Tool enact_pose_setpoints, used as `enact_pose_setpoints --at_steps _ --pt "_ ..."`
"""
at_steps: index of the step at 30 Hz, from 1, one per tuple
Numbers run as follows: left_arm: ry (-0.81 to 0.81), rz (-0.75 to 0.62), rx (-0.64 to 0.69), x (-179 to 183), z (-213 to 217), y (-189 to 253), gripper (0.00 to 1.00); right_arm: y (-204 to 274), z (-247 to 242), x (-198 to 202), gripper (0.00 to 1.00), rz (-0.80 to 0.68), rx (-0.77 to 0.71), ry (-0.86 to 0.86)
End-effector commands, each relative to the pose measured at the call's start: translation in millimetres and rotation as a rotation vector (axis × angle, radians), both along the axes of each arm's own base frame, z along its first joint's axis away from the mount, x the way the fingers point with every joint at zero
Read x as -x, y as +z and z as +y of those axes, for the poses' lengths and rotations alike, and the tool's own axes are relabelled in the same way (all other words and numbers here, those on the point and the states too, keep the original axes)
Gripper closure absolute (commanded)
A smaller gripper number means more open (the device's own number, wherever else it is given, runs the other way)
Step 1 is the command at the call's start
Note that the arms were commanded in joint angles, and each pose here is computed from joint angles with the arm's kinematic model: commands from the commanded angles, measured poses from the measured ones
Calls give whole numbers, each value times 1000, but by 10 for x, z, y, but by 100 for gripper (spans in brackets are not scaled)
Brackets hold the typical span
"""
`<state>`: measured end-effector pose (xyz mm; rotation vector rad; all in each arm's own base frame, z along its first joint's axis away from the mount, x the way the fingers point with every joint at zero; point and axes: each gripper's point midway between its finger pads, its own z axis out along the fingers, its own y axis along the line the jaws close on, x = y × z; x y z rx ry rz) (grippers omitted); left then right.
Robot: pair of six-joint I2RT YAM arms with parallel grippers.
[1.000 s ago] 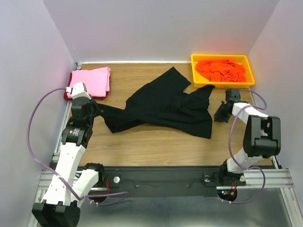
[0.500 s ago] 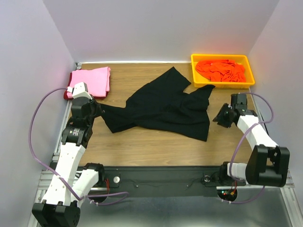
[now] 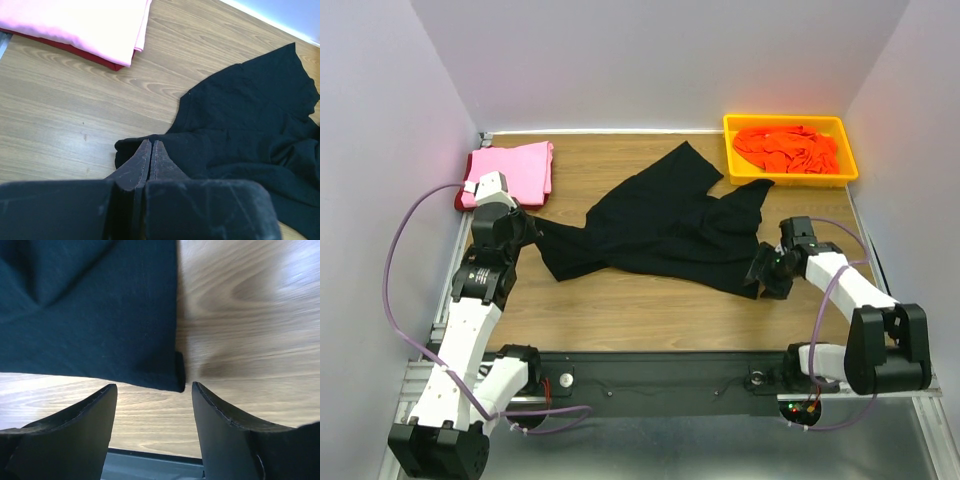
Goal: Fold and stack the t-shirts
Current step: Flatten the tshirt out
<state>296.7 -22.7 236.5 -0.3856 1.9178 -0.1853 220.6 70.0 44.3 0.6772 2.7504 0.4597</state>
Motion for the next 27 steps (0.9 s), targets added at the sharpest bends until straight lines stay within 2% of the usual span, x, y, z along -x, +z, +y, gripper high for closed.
enact_pose_setpoints --at_steps 1,4,6,7,9,10,12,13,15,18,21,22,23,27 --pt "-8 -73 9 -72 -30 212 100 -162 124 84 33 37 -16 9" --pt "-6 -65 7 -71 -24 179 100 -230 93 102 34 36 1 -18" --pt "-3 -62 6 -71 -19 161 100 -245 52 73 39 27 22 -30" --pt "0 -61 5 -68 -11 151 100 -237 60 46 48 19 21 -27" --pt "2 -64 5 -68 -10 159 100 -208 45 -16 61 -2 31 -25" --pt "3 -63 4 -70 -8 154 100 -192 12 -47 73 -11 49 -29" --pt "5 -66 2 -70 -2 162 100 -93 -17 -162 83 -54 67 -31" --pt "7 -66 -2 -70 5 162 100 -68 -42 -201 92 -66 85 -27" --pt "14 -63 -10 -59 24 171 100 87 -45 -304 99 -110 90 -20" --pt "19 -65 -29 -23 54 243 100 399 -21 -334 99 -153 76 0" --pt "42 -80 -68 36 135 401 100 677 -2 -172 99 -128 65 32" --pt "62 -87 -83 45 182 448 100 964 -9 -274 99 -192 73 47" --pt "67 -95 -93 44 199 497 100 1032 -33 -213 99 -166 88 53" --pt "48 -100 -111 -117 168 455 100 1448 -100 -647 99 -240 133 53"
